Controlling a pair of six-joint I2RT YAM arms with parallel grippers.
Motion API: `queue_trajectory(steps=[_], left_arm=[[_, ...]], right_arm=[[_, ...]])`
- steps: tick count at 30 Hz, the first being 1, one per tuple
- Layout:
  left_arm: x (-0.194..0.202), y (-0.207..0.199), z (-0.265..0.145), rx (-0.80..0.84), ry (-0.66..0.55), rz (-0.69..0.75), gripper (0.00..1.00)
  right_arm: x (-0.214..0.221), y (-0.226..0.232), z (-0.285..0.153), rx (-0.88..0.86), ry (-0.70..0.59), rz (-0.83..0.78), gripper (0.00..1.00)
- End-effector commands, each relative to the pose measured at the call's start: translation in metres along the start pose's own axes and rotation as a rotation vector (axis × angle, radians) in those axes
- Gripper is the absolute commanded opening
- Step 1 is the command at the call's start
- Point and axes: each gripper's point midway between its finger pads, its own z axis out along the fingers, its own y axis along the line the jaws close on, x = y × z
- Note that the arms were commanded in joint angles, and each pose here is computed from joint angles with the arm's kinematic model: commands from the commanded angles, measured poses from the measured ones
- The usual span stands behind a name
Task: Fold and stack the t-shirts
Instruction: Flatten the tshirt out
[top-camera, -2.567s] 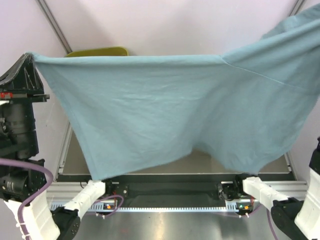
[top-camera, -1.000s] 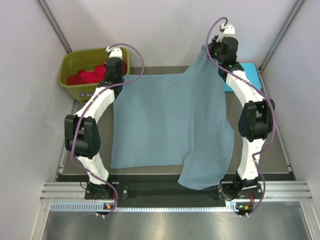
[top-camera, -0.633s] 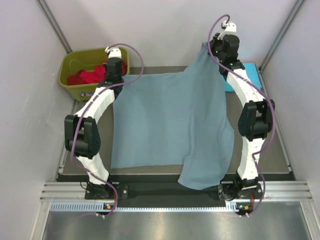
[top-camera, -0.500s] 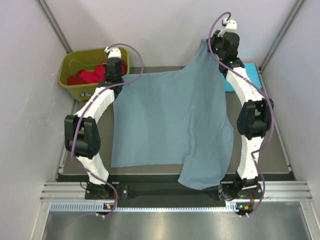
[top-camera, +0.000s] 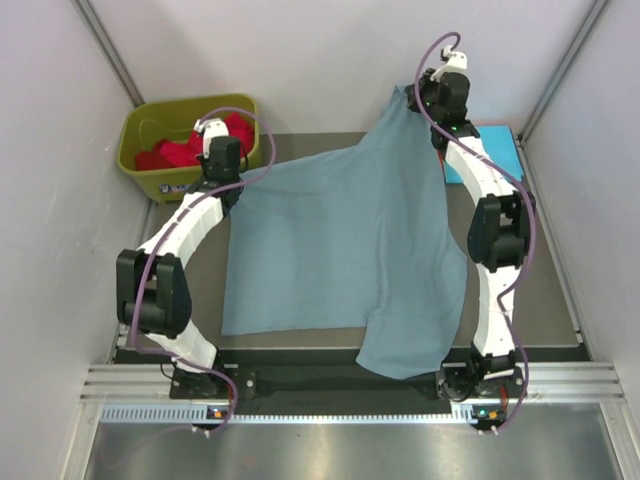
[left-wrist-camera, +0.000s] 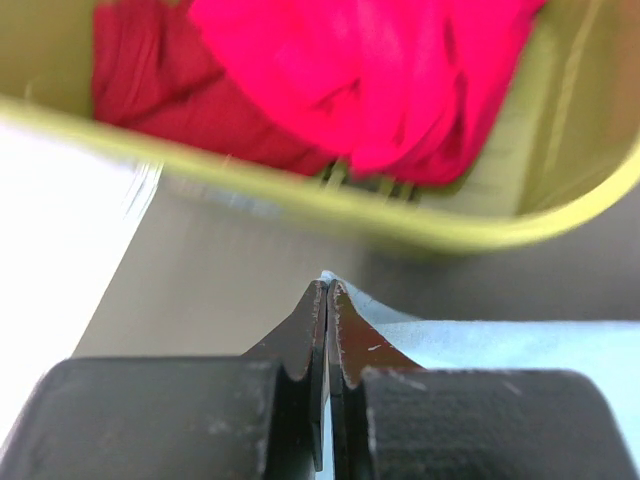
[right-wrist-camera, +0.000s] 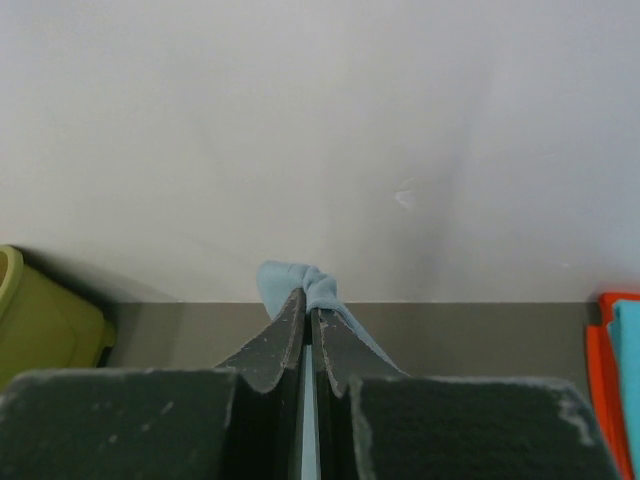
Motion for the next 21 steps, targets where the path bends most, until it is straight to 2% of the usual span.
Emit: queue_trajectory(steps=[1,7,17,18,21], left_arm=[[0.004,0.027,-0.015,-0.096,-0.007,-0.088,0.0],[0.023,0.019,-0.004,-0.079,0.021,-0.081,0.0],[0.048,-0.013,0.036,-0.038,0.087,-0.024,0.01],[0.046,-0.015,0.037,-0.034,0.097,-0.014,0.12],[0.045,-0.017,0.043,-0.051,0.128,-0.004,0.35]], right_arm=[[-0.033,0.008,0.008,-0.059,-0.117,0.05,0.0],[0.004,-0.005,0.027,-0.053,-0.075,0.073,0.0],[0.035,-0.019,0.045,-0.041,-0.037,0.065,0.0],[0.037,-0.018,0.045,-0.041,-0.031,0.065,0.01],[0.044,-0.023,0.044,-0.014,0.026,0.058,0.13]])
